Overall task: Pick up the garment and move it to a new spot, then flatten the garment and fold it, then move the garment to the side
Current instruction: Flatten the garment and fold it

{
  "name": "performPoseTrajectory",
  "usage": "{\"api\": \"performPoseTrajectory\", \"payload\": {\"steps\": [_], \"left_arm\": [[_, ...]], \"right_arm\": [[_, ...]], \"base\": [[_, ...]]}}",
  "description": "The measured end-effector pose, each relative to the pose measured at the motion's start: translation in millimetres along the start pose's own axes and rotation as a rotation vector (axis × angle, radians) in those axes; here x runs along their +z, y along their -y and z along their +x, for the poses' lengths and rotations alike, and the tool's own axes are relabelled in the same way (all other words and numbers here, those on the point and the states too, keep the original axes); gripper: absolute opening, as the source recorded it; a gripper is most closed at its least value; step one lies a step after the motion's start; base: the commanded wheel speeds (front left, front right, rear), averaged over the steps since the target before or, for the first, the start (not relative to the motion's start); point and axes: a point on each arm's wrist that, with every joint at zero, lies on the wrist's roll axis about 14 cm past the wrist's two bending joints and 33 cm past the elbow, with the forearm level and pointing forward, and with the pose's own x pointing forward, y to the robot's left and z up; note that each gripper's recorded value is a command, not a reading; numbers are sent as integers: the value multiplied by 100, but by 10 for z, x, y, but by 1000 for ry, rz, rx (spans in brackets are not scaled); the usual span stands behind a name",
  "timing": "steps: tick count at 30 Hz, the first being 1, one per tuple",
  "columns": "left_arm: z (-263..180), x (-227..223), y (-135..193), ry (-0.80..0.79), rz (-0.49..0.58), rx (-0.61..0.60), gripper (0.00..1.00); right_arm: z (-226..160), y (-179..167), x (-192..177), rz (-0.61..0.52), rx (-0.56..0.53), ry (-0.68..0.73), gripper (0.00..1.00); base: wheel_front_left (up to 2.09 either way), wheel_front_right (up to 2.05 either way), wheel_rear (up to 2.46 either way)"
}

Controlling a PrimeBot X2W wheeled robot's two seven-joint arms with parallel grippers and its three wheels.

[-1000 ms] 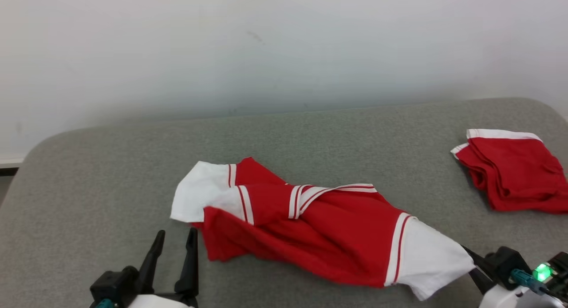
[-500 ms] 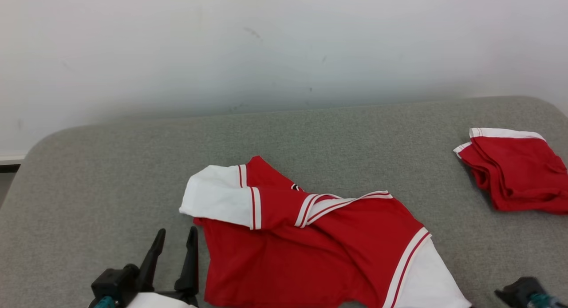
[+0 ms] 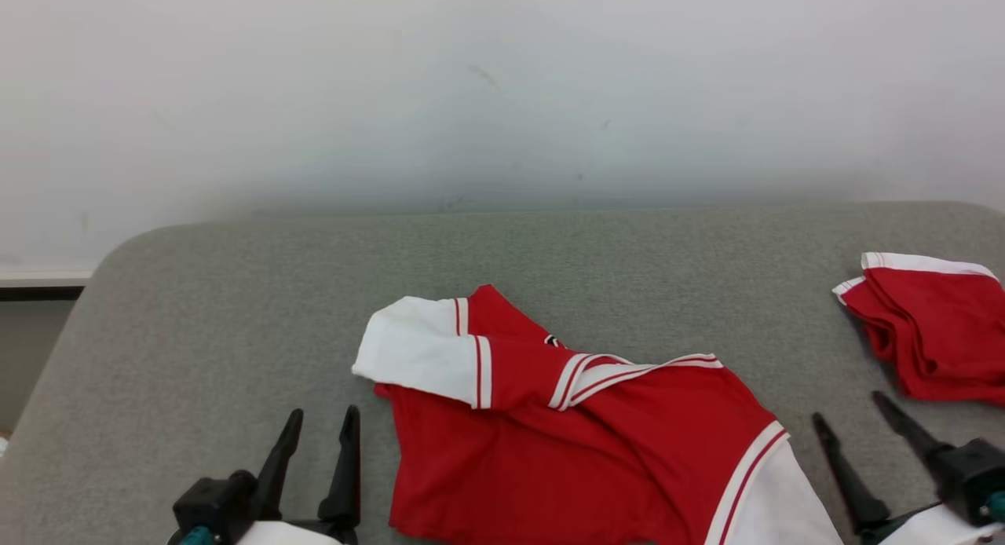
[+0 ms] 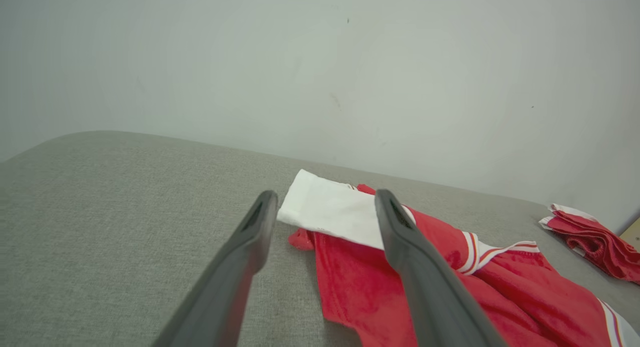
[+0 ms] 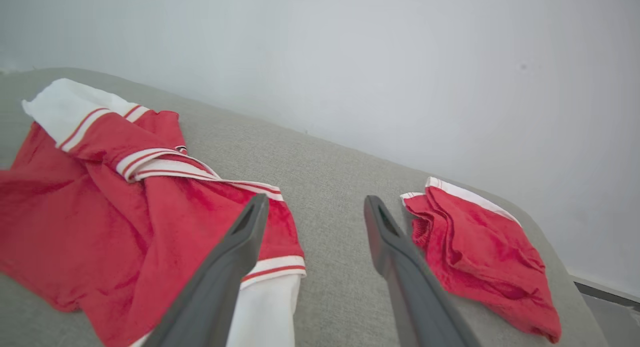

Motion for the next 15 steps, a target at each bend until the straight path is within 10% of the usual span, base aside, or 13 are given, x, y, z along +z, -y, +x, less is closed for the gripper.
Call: {"api": "performPoseTrajectory", "payload": {"steps": [15], "left_arm": [[-184,78,-209,20,4,71,100]], "right_arm": [[522,-965,-75,-19,290,-21,100]], "base": [[0,0,0]]}}
